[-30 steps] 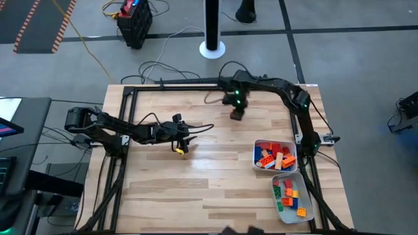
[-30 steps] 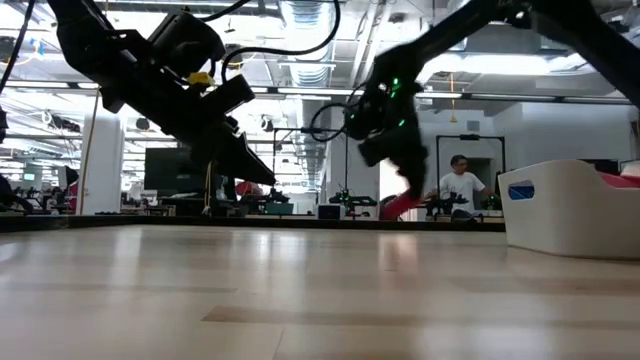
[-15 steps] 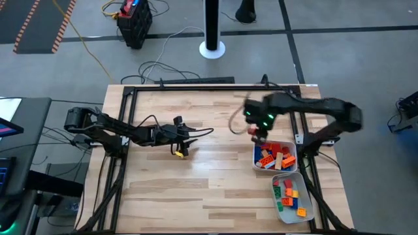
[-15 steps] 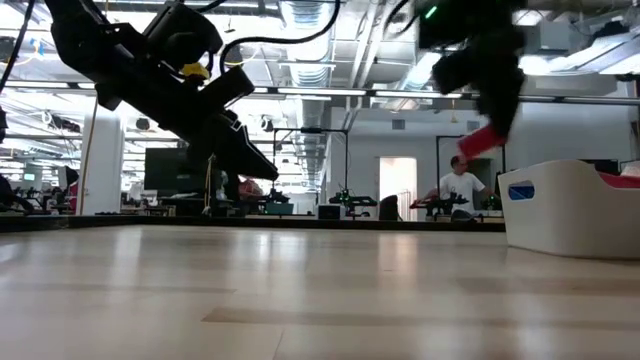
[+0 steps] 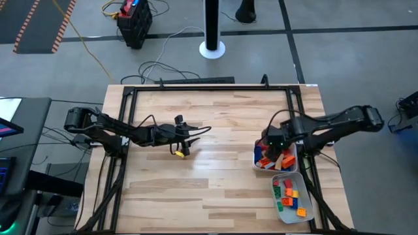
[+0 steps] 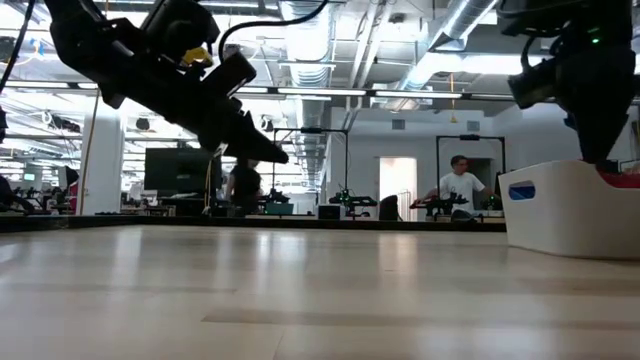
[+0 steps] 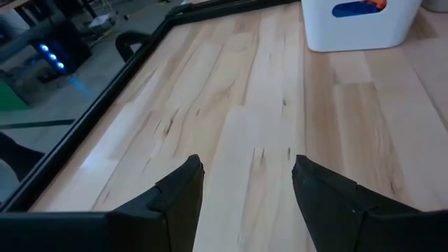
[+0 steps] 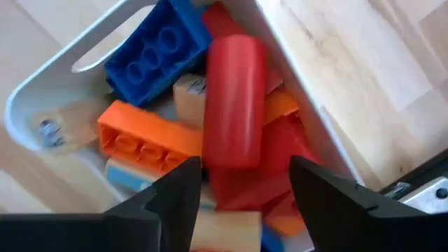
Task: Sort blocks by size
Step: Put the red block into the white bin, then return to Home Position
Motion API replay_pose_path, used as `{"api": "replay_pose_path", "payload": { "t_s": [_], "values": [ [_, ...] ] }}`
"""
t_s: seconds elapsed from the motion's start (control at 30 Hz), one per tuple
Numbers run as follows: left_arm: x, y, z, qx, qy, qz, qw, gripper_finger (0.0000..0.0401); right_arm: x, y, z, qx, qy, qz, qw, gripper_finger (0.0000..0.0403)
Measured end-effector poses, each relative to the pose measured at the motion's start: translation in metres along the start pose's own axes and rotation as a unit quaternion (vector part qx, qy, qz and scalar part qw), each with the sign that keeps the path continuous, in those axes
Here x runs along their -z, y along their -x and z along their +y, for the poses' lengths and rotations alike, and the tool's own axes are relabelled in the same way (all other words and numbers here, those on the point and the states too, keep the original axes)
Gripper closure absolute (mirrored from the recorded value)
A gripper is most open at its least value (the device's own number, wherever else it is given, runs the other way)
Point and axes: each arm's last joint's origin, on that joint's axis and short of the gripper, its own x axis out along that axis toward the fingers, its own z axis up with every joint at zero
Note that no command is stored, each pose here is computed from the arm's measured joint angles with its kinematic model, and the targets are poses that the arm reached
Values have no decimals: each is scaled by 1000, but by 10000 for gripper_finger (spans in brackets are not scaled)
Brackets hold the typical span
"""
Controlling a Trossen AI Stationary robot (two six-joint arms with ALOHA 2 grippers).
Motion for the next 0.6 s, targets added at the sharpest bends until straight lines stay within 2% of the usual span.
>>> {"api": "replay_pose_path", "payload": {
  "t_s": [0.23,0.33,0.43,0.6],
  "values": [
    [-1,0,-1,1,-10,-4,1000,194,6,15,8,-3,7,-1,1000,150],
    [-5,4,-6,9,-20,-16,1000,194,10,31,16,3,38,-79,996,149],
    [-17,15,-6,14,-19,-46,999,198,19,42,18,1,56,-181,982,150],
    [-28,40,4,6,-16,-85,996,207,33,35,5,-51,58,-258,963,167]
  ]
}}
